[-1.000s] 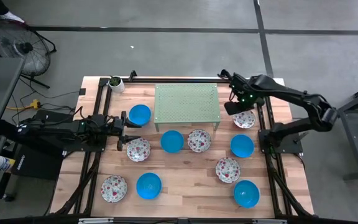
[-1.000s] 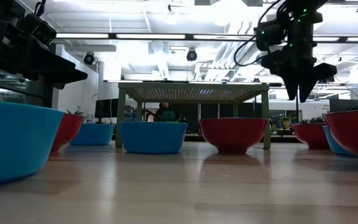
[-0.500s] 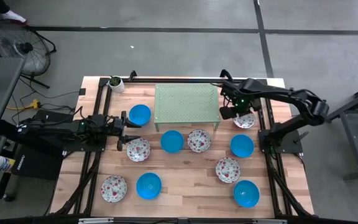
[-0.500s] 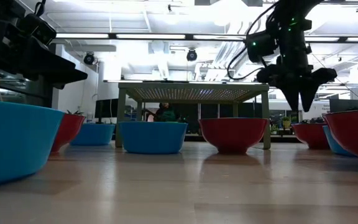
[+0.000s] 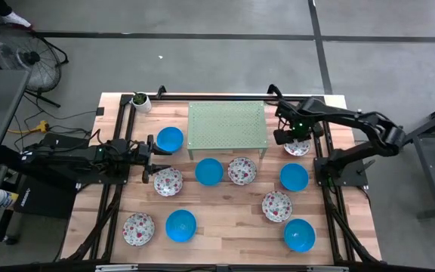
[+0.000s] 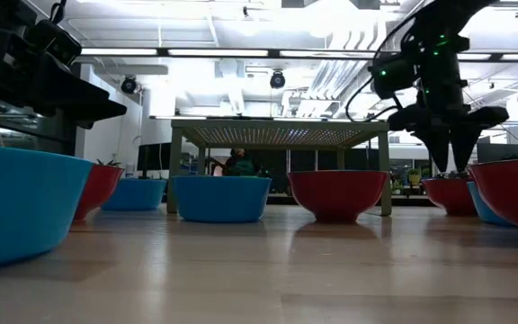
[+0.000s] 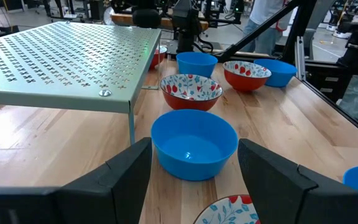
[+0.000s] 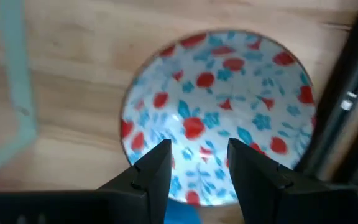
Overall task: Pick & Place Mini bowls
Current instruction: Put the red bowl on the shelf
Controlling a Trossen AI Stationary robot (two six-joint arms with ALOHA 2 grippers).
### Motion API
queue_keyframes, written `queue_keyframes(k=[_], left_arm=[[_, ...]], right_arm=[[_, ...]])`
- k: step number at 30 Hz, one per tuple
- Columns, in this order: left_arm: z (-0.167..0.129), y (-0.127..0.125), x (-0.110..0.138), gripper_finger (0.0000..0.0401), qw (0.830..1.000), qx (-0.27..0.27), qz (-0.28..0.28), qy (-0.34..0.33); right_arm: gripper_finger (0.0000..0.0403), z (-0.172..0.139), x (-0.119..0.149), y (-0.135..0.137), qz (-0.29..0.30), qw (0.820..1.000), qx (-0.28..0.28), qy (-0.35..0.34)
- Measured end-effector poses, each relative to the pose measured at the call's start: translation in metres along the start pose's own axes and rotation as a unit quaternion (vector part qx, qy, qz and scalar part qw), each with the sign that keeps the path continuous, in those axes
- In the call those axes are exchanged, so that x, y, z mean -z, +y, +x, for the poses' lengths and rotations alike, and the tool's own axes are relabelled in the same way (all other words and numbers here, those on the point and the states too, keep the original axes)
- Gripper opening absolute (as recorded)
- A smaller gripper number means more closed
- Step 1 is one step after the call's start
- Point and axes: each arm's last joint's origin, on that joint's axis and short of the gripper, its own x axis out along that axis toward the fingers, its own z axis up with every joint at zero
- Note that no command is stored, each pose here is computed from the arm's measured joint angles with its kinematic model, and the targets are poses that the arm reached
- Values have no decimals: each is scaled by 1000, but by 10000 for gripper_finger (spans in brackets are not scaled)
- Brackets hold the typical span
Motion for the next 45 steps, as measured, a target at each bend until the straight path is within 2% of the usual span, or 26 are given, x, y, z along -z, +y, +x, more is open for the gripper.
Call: queue_keyframes(k=[3,10,18,28,40,45], left_arm=[[0,0,0,234,1000,0,0,0],[0,0,0,234,1000,0,0,0],[0,0,0,234,1000,0,0,0],[0,0,0,234,1000,0,0,0],[0,0,0,234,1000,0,0,0],[0,0,0,234,1000,0,0,0]], right_arm=[[144,-7,-1,-9,-9,1000,-4,-20],[144,-12,-6,-30,-103,995,8,-8],[144,-9,-19,-50,-92,995,25,-8],[144,12,-38,-50,-149,988,35,35],[144,33,-53,-47,-167,984,36,56],[126,35,-54,-46,-172,982,38,60]])
